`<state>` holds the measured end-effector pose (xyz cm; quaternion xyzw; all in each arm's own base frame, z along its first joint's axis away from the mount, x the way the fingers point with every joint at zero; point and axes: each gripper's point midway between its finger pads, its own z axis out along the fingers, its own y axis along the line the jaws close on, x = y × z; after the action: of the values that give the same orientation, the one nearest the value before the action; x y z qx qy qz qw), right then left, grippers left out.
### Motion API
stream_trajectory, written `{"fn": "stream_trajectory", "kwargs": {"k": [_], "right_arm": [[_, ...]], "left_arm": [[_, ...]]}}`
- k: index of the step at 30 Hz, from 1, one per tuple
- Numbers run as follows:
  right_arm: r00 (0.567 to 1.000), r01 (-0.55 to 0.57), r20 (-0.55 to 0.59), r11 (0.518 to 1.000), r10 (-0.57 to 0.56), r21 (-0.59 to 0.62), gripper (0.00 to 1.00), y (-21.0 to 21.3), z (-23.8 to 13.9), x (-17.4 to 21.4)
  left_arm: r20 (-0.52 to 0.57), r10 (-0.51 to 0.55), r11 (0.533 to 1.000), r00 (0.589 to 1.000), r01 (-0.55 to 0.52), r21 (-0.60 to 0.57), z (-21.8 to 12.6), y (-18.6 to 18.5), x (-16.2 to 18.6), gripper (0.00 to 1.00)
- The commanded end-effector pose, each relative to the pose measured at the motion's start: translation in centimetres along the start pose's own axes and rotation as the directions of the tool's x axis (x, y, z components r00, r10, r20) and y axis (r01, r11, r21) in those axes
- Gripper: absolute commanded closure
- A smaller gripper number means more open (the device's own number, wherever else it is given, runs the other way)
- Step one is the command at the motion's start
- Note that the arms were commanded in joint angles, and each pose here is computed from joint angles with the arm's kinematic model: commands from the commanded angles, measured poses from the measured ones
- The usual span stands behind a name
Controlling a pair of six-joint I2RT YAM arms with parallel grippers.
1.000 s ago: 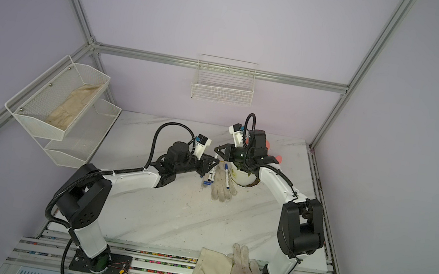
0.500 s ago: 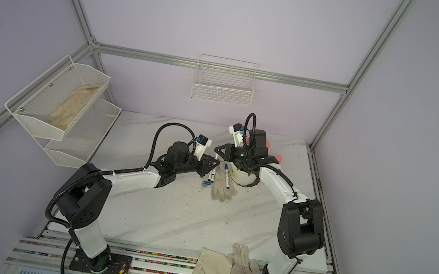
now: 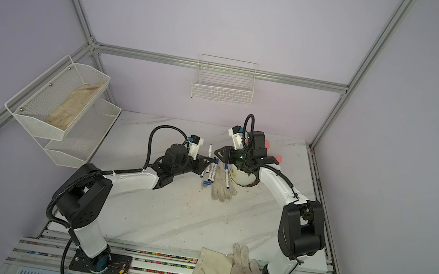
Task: Insert the pens into the pen caps
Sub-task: 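Lower the right gripper to the loose blue cap on the table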
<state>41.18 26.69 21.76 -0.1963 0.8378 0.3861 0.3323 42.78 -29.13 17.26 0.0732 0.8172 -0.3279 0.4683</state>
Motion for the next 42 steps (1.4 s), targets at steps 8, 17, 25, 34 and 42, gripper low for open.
{"fn": "stream_trajectory", "kwargs": {"k": [8, 17, 25, 34, 42], "right_arm": [[0.900, 0.253, -0.402, 0.952, -0.166, 0.173, 0.56, -0.3, 6.4, 10.4], [0.877, 0.221, -0.470, 0.955, -0.106, 0.199, 0.60, -2.2, 9.8, 11.8], [0.862, 0.223, -0.497, 0.954, -0.097, 0.202, 0.64, -2.7, 11.4, 12.7], [0.823, 0.251, -0.562, 0.943, -0.088, 0.220, 0.71, -3.5, 11.3, 15.2], [0.800, 0.295, -0.595, 0.914, -0.077, 0.279, 0.79, -4.3, 9.1, 16.0]], "left_arm": [[0.131, -0.011, 0.956, 0.991, 0.048, -0.289, -4.0, 5.5, -2.3, 1.00], [0.148, -0.008, 0.956, 0.989, 0.051, -0.289, -5.0, 5.7, -1.7, 1.00], [0.137, 0.027, 0.953, 0.990, 0.016, -0.302, -5.7, 6.0, -1.3, 1.00], [0.131, 0.022, 0.953, 0.991, 0.018, -0.301, -5.5, 6.1, -1.1, 1.00], [0.109, 0.009, 0.959, 0.994, 0.022, -0.283, -4.4, 5.8, -1.1, 1.00]]}}
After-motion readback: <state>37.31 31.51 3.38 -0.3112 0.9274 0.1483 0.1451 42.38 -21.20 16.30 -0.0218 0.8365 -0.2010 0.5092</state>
